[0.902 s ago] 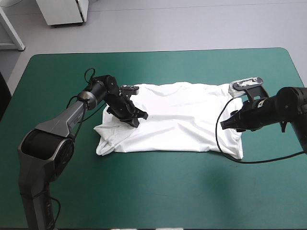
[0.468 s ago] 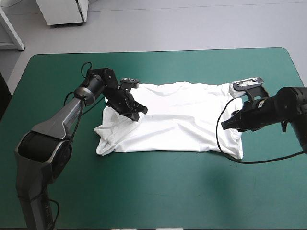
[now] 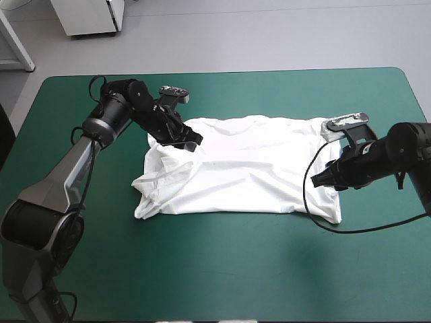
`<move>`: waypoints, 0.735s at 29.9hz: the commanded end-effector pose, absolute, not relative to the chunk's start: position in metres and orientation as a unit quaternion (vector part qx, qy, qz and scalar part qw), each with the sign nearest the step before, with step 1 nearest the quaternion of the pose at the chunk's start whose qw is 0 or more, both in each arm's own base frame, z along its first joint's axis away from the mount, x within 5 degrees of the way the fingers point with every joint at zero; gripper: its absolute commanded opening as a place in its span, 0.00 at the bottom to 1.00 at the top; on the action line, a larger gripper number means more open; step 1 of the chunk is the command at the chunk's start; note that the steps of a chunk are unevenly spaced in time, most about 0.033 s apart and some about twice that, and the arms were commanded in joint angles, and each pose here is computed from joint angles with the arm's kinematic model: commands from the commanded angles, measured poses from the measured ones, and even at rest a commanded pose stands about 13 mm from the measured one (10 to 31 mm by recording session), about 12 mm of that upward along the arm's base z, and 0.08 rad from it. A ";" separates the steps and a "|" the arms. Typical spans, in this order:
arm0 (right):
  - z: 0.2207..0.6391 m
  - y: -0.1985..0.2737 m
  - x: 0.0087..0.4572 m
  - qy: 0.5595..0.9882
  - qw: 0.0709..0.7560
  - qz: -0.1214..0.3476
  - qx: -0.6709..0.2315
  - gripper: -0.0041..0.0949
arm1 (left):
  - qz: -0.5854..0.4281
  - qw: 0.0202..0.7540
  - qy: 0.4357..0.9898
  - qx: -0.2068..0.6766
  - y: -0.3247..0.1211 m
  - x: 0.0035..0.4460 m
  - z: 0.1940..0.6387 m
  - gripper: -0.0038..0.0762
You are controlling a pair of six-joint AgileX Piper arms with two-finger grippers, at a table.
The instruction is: Fold the cloth
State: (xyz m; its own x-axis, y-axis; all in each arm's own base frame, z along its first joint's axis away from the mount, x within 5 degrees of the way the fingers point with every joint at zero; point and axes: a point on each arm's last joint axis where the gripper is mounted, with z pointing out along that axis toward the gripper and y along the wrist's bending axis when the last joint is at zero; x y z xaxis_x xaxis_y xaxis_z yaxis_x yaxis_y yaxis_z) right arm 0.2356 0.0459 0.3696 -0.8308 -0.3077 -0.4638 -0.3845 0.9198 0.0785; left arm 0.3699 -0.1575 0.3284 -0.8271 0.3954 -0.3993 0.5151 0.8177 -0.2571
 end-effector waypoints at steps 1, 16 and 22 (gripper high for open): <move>0.388 0.047 0.227 0.942 0.266 0.090 -0.182 0.43 | -0.154 0.190 0.938 0.245 -0.143 0.334 0.370 0.42; 0.405 0.052 0.199 0.935 0.291 0.103 -0.177 0.58 | -0.039 0.161 0.959 0.228 -0.079 0.213 0.351 0.62; 0.405 0.054 0.199 0.934 0.289 0.104 -0.180 0.58 | -0.033 0.132 0.964 0.228 -0.083 0.228 0.321 0.66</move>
